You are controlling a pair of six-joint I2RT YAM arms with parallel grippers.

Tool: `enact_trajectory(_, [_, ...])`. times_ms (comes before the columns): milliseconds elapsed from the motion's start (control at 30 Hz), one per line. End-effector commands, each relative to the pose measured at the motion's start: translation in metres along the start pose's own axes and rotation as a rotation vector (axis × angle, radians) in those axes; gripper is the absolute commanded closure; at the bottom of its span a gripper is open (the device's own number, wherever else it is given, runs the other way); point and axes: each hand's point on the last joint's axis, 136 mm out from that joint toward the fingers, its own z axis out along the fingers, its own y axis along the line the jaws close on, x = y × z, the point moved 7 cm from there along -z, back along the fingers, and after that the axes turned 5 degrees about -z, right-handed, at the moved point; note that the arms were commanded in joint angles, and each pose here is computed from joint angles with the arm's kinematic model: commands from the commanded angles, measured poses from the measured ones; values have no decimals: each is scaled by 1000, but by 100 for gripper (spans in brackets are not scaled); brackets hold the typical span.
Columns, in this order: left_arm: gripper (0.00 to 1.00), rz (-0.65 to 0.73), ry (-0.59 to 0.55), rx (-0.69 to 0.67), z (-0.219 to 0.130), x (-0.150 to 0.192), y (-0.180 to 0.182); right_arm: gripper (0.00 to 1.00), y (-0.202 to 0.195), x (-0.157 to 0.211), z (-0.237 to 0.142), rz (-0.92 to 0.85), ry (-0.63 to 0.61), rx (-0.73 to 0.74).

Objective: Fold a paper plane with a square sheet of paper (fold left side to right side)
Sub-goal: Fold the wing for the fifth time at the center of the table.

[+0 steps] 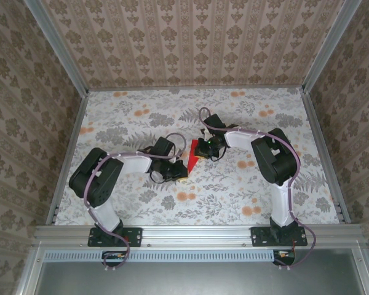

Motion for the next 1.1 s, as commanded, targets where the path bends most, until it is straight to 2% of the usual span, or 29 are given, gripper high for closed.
enact_trajectory(0, [89, -103, 82, -104, 0, 25, 29, 89, -48, 24, 17, 82, 113, 204])
enact_trajectory(267, [89, -61, 26, -41, -17, 19, 16, 87, -29, 9, 6, 42, 40, 129])
enact_trajectory(433, [79, 11, -95, 27, -49, 4, -8, 81, -3, -10, -25, -18, -76, 82])
enact_trajectory(567, [68, 50, -218, 36, -77, -9, -18, 67, 10, -12, -60, -61, -175, 108])
enact_trajectory(733, [58, 44, -352, 26, -101, -23, -17, 54, 11, 6, -90, -93, -241, 212])
enact_trajectory(933, [46, 13, -443, 5, -115, -34, -12, 37, 16, 27, -77, -100, -193, 315])
enact_trajectory(1000, [45, 9, -450, 0, -115, -35, -12, 28, 19, 30, -70, -93, -187, 340])
enact_trajectory(1067, [44, 6, -450, -6, -114, -35, -10, 26, 20, 31, -61, -87, -182, 341])
